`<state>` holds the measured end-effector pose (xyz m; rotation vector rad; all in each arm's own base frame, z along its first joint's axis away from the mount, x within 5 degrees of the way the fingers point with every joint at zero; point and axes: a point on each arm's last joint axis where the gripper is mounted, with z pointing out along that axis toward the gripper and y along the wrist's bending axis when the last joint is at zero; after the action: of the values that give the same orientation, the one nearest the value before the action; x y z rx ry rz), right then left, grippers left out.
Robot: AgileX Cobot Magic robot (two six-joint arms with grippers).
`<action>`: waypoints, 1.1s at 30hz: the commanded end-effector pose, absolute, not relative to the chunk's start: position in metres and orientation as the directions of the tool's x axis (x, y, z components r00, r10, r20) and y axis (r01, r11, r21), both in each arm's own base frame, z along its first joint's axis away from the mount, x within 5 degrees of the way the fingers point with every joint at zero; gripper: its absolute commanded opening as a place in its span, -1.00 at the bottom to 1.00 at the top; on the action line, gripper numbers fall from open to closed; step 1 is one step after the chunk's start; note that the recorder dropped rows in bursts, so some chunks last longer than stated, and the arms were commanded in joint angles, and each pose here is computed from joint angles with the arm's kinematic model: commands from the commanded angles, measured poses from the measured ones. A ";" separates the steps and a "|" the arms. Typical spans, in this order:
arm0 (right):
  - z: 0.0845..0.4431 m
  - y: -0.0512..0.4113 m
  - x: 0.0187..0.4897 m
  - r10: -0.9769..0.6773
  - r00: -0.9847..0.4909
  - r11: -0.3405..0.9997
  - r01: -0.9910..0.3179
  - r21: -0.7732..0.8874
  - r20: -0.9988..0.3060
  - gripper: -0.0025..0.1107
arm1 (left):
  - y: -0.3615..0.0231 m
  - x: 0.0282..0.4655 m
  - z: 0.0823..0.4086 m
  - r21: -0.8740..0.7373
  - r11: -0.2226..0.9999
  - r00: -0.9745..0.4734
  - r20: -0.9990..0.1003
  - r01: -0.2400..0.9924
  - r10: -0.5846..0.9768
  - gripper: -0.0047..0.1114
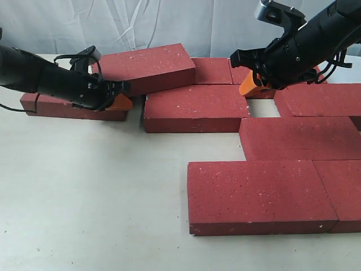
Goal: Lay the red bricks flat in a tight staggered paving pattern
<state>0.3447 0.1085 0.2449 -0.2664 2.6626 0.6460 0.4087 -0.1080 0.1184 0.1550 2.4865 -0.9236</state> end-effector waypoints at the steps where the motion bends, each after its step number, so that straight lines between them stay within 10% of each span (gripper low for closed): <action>1: 0.248 0.106 0.344 -0.086 -0.900 0.875 -0.274 0.399 -0.428 -0.97 | -0.107 0.412 0.124 -0.592 0.767 -0.869 -0.486 0.248 -0.094 -0.92; 15: 0.248 0.107 0.344 -0.091 -0.901 0.874 -0.277 0.400 -0.425 -0.97 | -0.106 0.404 0.191 -0.548 0.763 -0.792 -0.606 0.342 -0.079 -0.92; 33: 0.248 0.106 0.345 -0.088 -0.899 0.875 -0.276 0.398 -0.430 -0.97 | -0.144 0.364 0.280 -0.078 0.898 -0.685 -0.676 0.433 0.272 -0.92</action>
<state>0.3452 0.1087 0.2452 -0.2695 2.6545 0.6479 0.3685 -0.1400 0.2713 0.4834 2.3258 -0.3933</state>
